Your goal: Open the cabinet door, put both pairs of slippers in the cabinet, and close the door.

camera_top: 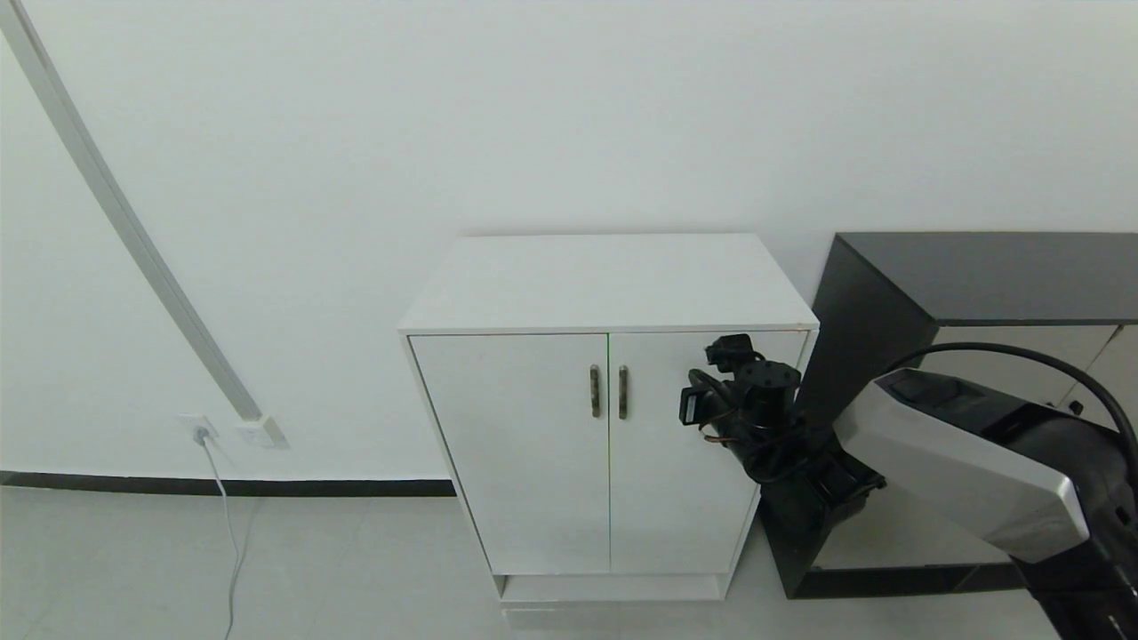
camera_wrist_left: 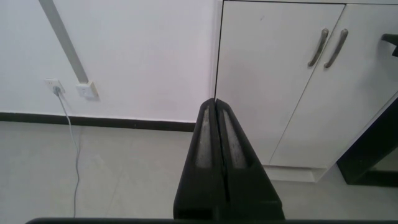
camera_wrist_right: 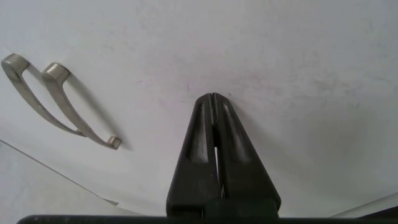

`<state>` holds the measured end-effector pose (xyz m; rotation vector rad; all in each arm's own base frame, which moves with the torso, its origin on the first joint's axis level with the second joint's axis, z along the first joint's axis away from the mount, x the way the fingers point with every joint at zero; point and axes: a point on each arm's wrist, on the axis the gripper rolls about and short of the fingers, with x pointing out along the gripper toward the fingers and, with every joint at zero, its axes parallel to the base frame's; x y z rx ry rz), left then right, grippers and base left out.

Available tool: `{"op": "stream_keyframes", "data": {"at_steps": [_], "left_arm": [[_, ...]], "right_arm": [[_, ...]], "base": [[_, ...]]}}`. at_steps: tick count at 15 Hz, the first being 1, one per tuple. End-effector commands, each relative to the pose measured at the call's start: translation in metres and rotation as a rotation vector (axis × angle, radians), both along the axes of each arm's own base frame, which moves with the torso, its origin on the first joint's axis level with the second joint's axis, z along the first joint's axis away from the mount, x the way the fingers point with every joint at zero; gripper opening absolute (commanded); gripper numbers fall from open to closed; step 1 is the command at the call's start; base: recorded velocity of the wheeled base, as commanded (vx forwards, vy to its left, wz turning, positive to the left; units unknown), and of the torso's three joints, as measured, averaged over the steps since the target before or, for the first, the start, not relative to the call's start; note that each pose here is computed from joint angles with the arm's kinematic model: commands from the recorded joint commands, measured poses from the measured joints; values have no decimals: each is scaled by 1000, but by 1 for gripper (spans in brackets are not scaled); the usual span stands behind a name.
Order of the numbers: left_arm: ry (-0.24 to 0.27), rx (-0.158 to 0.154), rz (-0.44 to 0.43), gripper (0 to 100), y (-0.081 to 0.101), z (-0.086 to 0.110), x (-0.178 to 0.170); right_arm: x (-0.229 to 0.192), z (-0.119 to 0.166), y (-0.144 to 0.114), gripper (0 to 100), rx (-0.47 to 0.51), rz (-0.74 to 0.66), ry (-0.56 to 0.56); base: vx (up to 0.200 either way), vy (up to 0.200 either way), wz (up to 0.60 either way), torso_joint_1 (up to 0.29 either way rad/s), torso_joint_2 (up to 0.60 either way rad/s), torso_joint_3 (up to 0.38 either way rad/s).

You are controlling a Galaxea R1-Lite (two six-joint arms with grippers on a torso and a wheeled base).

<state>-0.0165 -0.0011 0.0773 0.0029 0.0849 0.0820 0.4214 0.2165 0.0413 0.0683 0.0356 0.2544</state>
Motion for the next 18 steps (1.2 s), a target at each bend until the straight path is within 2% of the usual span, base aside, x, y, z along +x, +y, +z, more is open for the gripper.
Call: {"op": "stream_keyframes", "data": {"at_steps": [1, 8, 11, 15, 18], "left_arm": [[1, 0, 0, 0, 0, 0, 0], [1, 0, 0, 0, 0, 0, 0], [1, 0, 0, 0, 0, 0, 0], [1, 0, 0, 0, 0, 0, 0], [1, 0, 0, 0, 0, 0, 0]], "right_arm": [[2, -2, -1, 0, 0, -4, 0], [0, -1, -1, 0, 0, -2, -7], [-14, 20, -8, 0, 5, -2, -18], [-42, 42, -29, 0, 0, -61, 0], [-66, 56, -52, 0, -5, -154, 1]], "base": [[0, 0, 0, 0, 0, 0], [0, 0, 0, 0, 0, 0], [0, 0, 0, 0, 0, 0], [0, 0, 0, 0, 0, 0], [0, 0, 0, 0, 0, 0]]}}
